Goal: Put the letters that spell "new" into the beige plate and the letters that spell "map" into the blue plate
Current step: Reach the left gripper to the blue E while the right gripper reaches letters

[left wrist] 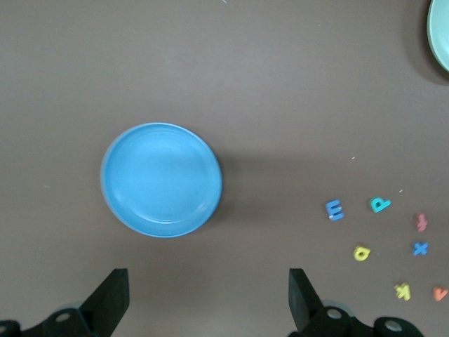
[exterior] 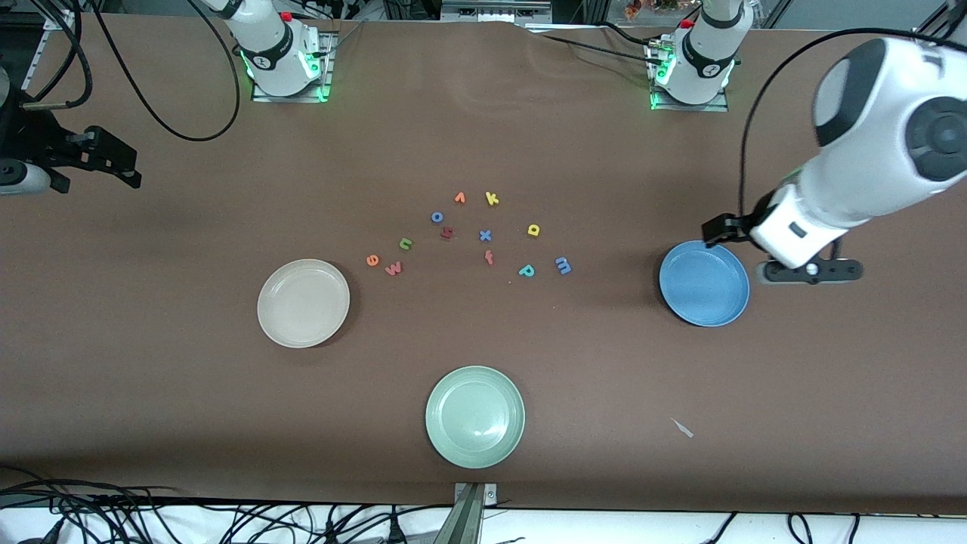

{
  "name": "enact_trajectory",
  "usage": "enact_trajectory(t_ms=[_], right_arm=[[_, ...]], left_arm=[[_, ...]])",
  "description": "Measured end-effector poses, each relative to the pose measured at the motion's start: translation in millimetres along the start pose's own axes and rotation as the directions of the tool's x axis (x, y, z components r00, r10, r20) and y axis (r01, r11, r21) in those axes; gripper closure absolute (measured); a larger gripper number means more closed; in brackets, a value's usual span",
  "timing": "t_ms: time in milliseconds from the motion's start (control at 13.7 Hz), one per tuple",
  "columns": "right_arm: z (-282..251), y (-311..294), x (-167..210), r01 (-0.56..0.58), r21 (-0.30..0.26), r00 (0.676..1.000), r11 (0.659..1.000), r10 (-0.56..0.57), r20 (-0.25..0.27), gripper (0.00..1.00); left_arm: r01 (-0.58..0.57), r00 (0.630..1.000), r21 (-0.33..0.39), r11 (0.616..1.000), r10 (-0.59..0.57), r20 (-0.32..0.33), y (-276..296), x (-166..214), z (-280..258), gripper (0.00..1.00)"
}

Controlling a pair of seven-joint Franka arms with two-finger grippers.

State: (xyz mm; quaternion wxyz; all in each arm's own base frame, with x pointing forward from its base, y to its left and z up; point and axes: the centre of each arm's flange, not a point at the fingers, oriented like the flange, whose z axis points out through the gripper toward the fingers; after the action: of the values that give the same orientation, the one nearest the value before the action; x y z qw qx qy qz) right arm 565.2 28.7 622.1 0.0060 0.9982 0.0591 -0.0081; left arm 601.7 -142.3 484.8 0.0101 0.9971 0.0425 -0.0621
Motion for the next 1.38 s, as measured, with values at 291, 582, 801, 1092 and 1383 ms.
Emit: enact_trajectory(t_ms=[291,582,801,1092,1383], right_arm=[[36.0,-7.9,11.8,0.022,0.011,0.996,1.0,-0.023,0.09,0.0],[62.5,-44.7,29.2,0.018,0.037,0.994,0.999,-0.021,0.105,0.0],[87.0,-78.4,42.9,-0.007,0.03,0.994,1.0,0.004,0.114,0.0],[125.1,-130.3,57.4,-0.077,0.01,0.989,0.997,0.075,0.126,0.0],[183.6,-174.1,59.1,-0.139,0.014,0.986,0.99,0.137,0.098,0.0]], left_arm=[[0.122,0.992,-0.015,0.992,-0.122,-0.035,53.0,-15.4,68.6,0.0],[0.259,0.961,-0.067,0.964,-0.264,-0.078,99.0,-44.2,141.0,0.0],[0.327,0.939,-0.03,0.945,-0.328,-0.105,139.1,-69.4,204.6,0.0],[0.411,0.902,-0.032,0.911,-0.412,-0.132,174.4,-77.6,287.6,0.0],[0.454,0.882,-0.055,0.889,-0.457,-0.115,183.6,-63.6,301.8,0.04]])
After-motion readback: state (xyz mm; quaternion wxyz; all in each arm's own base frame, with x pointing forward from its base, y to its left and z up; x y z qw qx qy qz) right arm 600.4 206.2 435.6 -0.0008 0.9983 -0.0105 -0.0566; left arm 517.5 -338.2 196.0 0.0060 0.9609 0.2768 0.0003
